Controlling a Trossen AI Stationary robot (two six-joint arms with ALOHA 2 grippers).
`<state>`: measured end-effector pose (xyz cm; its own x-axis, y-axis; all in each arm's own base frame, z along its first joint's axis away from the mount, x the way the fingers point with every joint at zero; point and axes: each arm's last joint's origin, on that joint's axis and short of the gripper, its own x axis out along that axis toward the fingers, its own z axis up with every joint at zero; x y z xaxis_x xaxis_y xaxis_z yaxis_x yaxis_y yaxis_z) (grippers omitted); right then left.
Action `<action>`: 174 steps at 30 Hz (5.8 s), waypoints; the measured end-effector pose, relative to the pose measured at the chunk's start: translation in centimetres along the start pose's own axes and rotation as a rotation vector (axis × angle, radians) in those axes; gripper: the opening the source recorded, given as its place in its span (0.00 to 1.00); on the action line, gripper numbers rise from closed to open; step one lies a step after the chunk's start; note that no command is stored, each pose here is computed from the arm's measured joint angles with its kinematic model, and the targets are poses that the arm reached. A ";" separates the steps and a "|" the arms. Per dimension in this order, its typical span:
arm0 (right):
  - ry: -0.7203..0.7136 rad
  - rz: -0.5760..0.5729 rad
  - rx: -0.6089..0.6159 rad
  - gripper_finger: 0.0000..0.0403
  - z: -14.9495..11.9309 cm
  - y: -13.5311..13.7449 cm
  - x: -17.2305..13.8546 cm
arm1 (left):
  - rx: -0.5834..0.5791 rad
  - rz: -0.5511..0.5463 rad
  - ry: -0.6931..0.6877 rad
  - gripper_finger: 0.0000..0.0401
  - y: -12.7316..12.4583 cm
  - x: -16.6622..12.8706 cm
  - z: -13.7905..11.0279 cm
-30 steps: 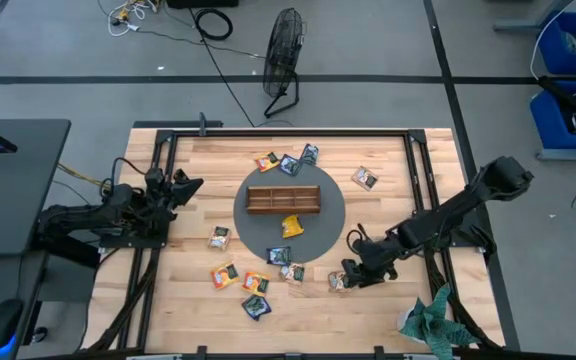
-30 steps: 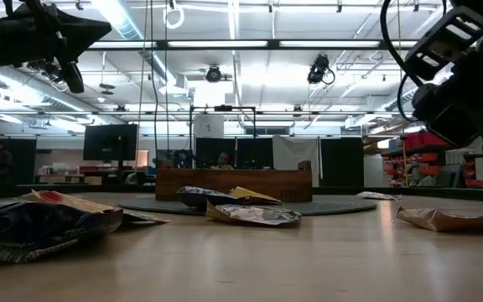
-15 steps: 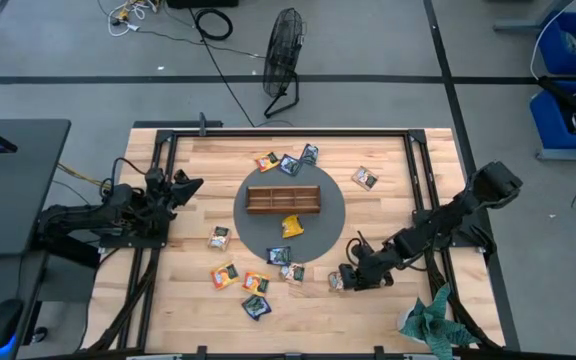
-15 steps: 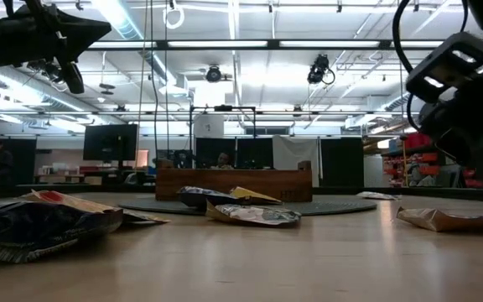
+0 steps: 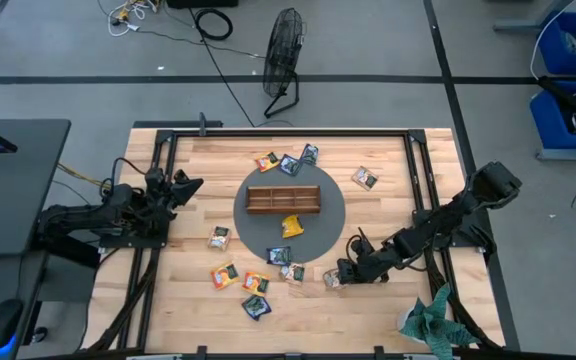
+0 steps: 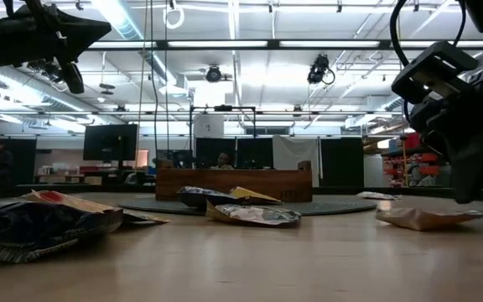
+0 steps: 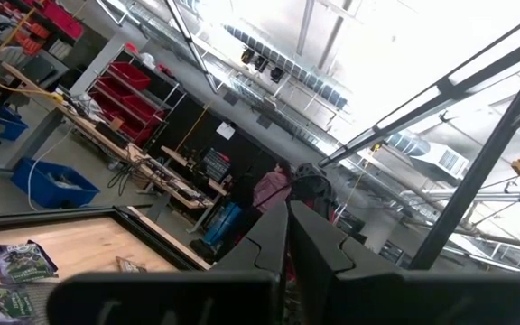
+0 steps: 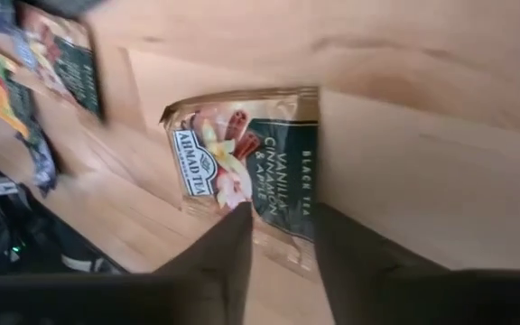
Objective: Pick & Place Tea
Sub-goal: Put the brown tea bag into the right section of the wooden organizer
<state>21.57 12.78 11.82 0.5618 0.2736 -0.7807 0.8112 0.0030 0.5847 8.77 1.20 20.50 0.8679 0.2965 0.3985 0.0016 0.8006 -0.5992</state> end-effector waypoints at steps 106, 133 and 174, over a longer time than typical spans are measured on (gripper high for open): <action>-0.005 -0.562 -1.488 0.00 21.9 18.6 -8.8 | 0.010 0.005 0.006 0.05 0.0 0.0 -0.1; 0.050 -0.585 -1.479 0.00 22.7 18.0 -5.8 | 0.010 0.005 0.007 0.05 0.0 0.0 -0.1; -0.187 -0.162 -1.258 0.48 18.7 21.7 -11.1 | 0.012 0.005 0.006 0.05 0.0 0.0 -0.1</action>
<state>36.01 -8.18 29.07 0.5687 0.0464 -0.8212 0.2187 0.9540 0.2053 8.80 1.21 20.44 0.8709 0.2973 0.3913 -0.0083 0.8051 -0.5931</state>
